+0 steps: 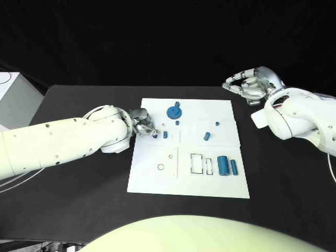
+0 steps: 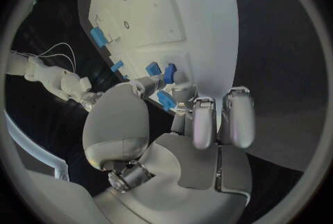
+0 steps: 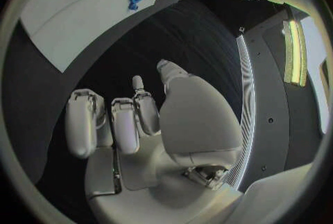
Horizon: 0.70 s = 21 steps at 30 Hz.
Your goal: Assemble the parts on the task board
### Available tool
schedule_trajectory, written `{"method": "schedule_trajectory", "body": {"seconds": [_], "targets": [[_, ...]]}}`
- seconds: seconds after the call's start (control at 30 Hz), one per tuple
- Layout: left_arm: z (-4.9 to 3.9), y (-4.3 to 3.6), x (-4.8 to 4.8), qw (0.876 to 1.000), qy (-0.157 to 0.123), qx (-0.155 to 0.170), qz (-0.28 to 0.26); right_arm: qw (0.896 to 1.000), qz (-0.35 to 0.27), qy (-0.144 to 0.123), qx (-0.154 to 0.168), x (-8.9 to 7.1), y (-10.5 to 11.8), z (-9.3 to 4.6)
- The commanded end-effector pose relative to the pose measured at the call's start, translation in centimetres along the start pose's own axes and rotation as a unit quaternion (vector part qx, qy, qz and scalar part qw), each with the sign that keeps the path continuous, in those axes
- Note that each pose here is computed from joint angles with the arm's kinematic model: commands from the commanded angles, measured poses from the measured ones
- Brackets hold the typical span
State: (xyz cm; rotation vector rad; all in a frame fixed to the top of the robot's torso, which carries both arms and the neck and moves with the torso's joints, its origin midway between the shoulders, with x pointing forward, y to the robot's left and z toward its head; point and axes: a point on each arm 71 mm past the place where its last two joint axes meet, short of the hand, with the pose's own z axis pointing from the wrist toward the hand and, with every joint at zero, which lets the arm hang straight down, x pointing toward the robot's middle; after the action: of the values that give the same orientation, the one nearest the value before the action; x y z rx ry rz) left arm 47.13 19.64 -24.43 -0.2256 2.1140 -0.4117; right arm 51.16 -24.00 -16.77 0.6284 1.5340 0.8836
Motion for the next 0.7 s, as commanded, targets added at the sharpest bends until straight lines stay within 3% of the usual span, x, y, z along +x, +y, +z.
{"method": "schedule_trajectory", "body": {"seconds": [0.03, 0.7], "targets": [[0.04, 0.04, 0.64, 1.000, 0.021, -0.005, 0.002, 1.000, -0.002, 0.008, -0.007, 0.15, 0.11, -0.01], [0.10, 0.14, 0.60, 1.000, 0.020, -0.008, -0.002, 1.000, -0.002, 0.009, -0.007, 0.18, 0.12, -0.03]]}}
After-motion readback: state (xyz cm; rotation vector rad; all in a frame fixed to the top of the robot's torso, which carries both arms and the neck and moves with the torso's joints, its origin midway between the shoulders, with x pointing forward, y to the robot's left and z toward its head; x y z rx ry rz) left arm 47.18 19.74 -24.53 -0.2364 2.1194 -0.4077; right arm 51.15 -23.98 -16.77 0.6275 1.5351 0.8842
